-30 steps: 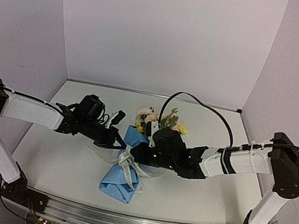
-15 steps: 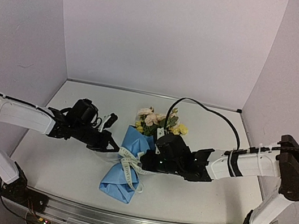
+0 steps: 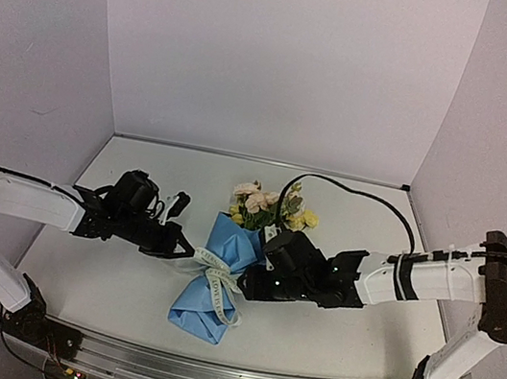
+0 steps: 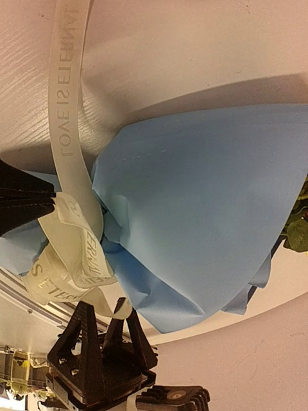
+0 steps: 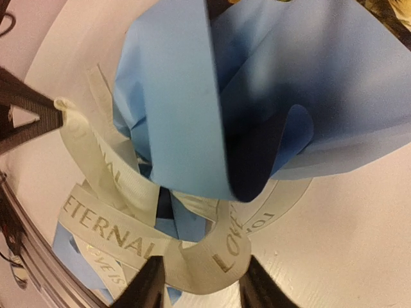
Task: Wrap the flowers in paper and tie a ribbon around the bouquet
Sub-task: Adjust the ribbon on the folded bouquet.
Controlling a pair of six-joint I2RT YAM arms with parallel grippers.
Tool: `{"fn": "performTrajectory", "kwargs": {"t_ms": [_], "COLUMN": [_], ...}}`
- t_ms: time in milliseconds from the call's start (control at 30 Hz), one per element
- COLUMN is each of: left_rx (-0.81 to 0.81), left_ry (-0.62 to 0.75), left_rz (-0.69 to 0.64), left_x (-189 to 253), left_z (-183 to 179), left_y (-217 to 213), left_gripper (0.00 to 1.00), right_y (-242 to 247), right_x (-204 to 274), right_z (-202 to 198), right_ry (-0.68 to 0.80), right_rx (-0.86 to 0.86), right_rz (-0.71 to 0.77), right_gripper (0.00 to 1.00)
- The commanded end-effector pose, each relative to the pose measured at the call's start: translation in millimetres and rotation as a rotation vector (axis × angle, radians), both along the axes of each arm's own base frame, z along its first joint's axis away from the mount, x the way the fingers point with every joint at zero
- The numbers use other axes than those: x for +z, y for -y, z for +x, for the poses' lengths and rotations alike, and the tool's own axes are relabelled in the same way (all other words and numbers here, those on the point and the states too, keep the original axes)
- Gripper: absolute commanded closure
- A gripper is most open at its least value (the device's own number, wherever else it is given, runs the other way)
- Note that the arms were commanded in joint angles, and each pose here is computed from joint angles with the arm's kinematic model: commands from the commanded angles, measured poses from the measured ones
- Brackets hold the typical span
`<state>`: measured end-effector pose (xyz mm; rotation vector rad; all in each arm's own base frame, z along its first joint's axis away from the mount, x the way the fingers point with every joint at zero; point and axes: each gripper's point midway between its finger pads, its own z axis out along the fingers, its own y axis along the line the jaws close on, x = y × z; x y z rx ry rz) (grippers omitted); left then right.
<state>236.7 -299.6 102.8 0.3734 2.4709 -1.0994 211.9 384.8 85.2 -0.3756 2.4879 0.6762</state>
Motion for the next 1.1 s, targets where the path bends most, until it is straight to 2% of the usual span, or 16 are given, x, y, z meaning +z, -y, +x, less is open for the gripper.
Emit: {"fn": "performTrajectory", "kwargs": {"t_ms": [0, 67, 300, 500, 633, 800, 1067], "left_rx": [0.012, 0.009, 0.008, 0.006, 0.005, 0.013, 0.032], "left_ry": [0.039, 0.038, 0.047, 0.052, 0.054, 0.062, 0.073], "left_rz": [-0.046, -0.05, -0.06, -0.065, -0.067, -0.068, -0.052], "left_x": [13.8, 13.0, 16.4, 18.5, 18.8, 21.9, 22.8], "left_z": [4.0, 3.0, 2.6, 2.3, 0.4, -0.5, 0.9], "left_y": [1.0, 0.9, 1.0, 1.1, -0.4, -3.2, -7.5], "left_gripper": [1.0, 1.0, 1.0, 1.0, 1.0, 1.0, 1.0], "right_y": [1.7, 7.1, 13.2, 0.0, -15.4, -19.7, -11.7], "right_x": [28.7, 30.2, 27.2, 5.4, -0.8, -15.8, -30.8], "right_z": [-14.7, -21.2, -50.8, -61.7, -59.5, -60.9, -66.3], "right_ry": [0.034, 0.042, 0.03, -0.036, -0.06, -0.11, -0.15], "right_rx": [0.045, 0.047, 0.094, 0.094, 0.075, 0.035, 0.029], "right_rz": [-0.01, -0.026, -0.096, -0.136, -0.131, -0.137, -0.185], "right_gripper": [0.43, 0.37, 0.28, 0.27, 0.3, 0.43, 0.78]}}
